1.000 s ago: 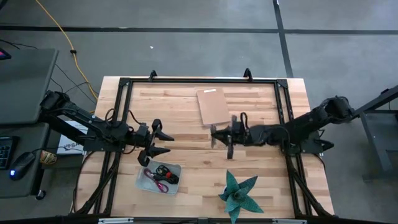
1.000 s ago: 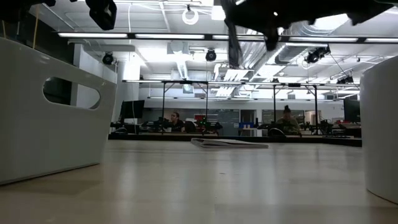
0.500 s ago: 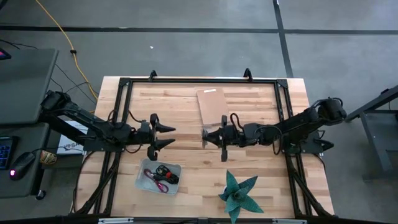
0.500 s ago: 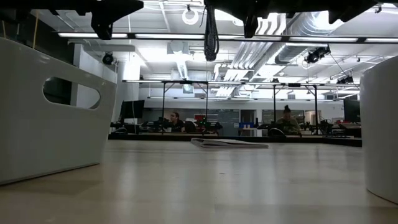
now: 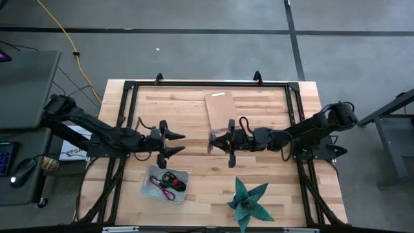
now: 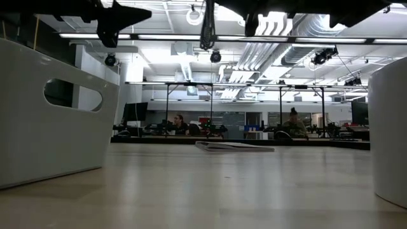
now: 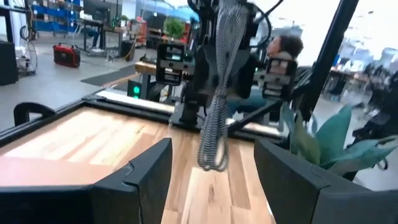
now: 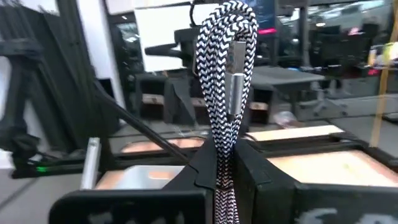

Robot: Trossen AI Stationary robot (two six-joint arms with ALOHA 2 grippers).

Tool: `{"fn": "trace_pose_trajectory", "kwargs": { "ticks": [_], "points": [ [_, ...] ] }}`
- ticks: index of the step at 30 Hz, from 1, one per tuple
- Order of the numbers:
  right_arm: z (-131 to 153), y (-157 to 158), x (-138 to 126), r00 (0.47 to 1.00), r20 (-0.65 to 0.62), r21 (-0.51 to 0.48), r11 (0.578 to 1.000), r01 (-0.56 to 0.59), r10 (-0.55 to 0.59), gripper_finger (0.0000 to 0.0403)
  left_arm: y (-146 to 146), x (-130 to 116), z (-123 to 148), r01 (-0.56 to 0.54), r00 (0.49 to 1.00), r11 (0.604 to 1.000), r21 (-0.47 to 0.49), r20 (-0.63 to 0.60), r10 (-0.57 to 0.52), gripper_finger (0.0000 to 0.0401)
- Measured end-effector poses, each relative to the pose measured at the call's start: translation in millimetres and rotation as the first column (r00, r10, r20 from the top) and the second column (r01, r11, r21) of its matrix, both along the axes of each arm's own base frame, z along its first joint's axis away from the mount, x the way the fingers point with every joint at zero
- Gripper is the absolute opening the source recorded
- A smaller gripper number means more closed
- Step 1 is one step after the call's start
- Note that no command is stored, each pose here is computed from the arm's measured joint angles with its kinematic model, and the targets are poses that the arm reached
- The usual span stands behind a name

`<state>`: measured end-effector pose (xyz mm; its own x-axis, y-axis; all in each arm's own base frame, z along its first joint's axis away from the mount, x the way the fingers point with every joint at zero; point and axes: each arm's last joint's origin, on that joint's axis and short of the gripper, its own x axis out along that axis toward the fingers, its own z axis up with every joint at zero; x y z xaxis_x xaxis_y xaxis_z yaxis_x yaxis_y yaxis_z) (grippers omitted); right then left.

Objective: Pick and place USB-C Cables

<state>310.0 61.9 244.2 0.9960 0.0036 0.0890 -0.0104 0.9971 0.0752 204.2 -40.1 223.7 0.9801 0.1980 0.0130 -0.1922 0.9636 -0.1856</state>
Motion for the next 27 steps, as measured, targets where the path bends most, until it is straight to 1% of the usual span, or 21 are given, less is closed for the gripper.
{"fn": "trace_pose_trajectory", "kwargs": {
  "ticks": [4, 6, 12, 14, 17, 20, 27],
  "points": [
    [-8, 2, 8, 0.996, 0.051, 0.030, 0.997, -0.069, 0.067, 0.0007, -5, 19, -1, 0.001, 0.999, 1.000, 0.012, -0.042, -0.001, 0.0209],
    [-9, 2, 12, 0.993, 0.079, 0.044, 0.995, -0.094, 0.090, 0.0007, -7, 28, -1, 0.004, 0.998, 0.999, 0.032, -0.062, -0.003, 0.0209],
    [-4, 6, 31, 0.991, 0.074, 0.050, 0.993, -0.111, 0.107, 0.0006, -14, 55, 0, 0.006, 0.996, 0.999, 0.044, -0.086, -0.002, 0.0209],
    [-3, 7, 37, 0.993, 0.055, 0.046, 0.993, -0.108, 0.105, 0.0006, -16, 59, -3, 0.010, 0.994, 0.999, 0.049, -0.105, -0.005, 0.0209],
    [-2, 8, 46, 0.995, 0.026, 0.041, 0.994, -0.098, 0.097, 0.0006, -19, 65, -3, 0.043, 0.994, 0.999, 0.033, -0.106, -0.039, 0.0209],
    [0, 10, 52, 0.994, 0.028, 0.041, 0.994, -0.103, 0.102, 0.0006, -21, 69, -2, 0.074, 0.992, 0.997, 0.021, -0.104, -0.071, 0.0209],
    [-1, 12, 64, 0.994, 0.023, 0.026, 0.994, -0.103, 0.103, 0.0006, -22, 72, -5, 0.073, 0.991, 0.997, 0.015, -0.114, -0.071, 0.0208]
  ]
}}
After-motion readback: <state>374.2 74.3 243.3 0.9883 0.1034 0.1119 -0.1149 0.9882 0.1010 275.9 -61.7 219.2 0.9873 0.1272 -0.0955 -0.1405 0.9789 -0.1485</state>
